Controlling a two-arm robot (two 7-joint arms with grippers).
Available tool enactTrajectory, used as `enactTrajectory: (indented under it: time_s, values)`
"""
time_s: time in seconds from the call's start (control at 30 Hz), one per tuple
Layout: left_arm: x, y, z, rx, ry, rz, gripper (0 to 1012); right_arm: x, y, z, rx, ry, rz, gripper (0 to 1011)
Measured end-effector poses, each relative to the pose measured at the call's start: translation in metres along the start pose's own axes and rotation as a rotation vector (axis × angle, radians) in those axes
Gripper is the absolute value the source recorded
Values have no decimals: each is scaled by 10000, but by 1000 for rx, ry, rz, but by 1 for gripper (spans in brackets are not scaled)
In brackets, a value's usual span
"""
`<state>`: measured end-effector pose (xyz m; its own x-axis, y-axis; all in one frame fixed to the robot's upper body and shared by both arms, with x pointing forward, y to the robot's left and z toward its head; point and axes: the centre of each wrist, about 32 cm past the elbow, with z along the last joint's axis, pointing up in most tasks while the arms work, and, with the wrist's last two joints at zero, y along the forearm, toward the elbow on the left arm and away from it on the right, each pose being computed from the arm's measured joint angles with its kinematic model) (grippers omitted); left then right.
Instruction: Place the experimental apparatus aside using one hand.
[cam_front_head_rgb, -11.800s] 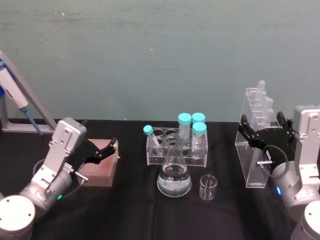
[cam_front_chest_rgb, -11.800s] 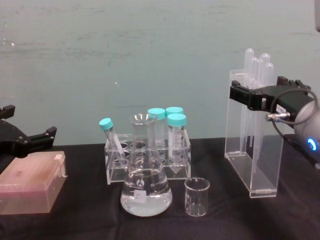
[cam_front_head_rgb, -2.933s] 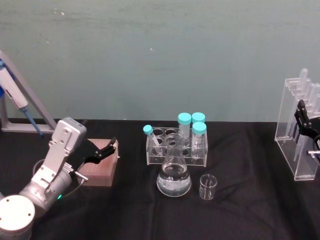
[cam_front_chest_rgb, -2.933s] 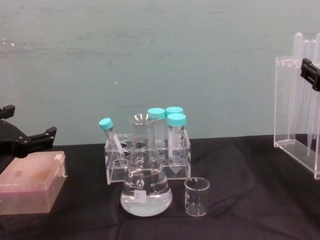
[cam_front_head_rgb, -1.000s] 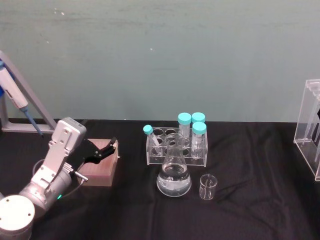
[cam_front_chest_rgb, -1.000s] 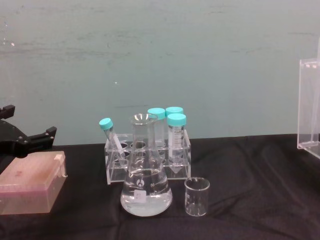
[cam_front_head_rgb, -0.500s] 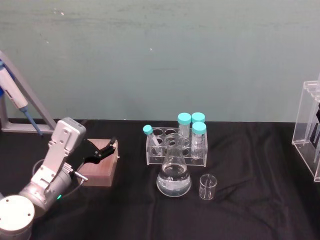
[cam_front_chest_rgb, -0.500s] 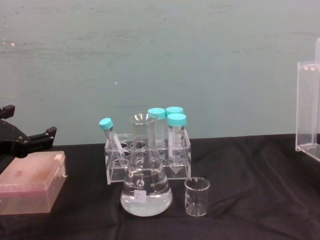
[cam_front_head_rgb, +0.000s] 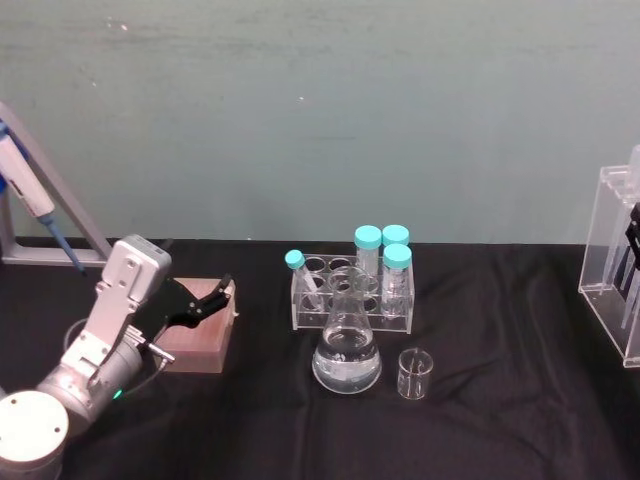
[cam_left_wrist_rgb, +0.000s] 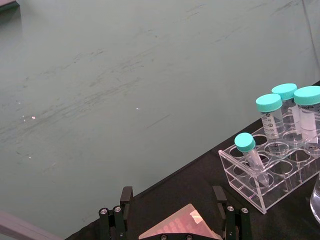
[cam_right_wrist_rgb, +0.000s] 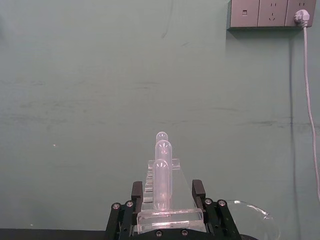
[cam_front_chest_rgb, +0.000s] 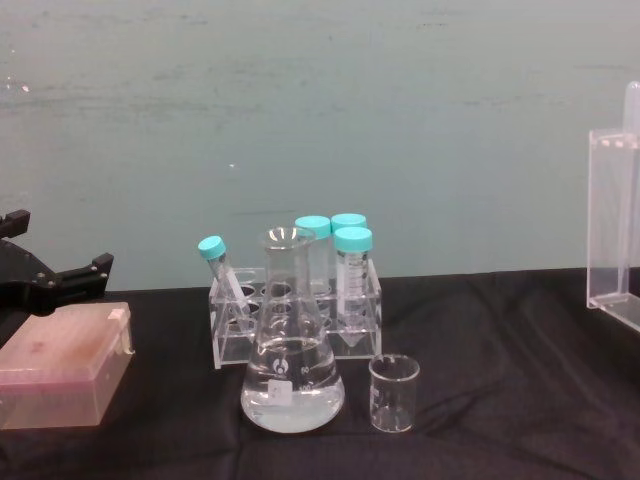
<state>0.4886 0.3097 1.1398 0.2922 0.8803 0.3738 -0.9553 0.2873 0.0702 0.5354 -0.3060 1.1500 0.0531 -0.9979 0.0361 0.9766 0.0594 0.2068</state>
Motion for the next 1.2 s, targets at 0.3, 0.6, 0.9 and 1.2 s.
enactTrajectory:
  time_s: [0.3, 0.6, 0.9, 1.2]
  values:
    - [0, 0, 0, 0, 0, 0, 1000, -12, -10, -25, -7, -3, -1, 614]
    - [0, 0, 0, 0, 0, 0, 1000, -4, -22, -47, -13, -4, -3, 614]
    - [0, 0, 0, 0, 0, 0, 1000, 13, -31, -58, -16, -6, -5, 614]
    - [0, 0, 0, 0, 0, 0, 1000, 25, -54, -49, -26, -8, -5, 614]
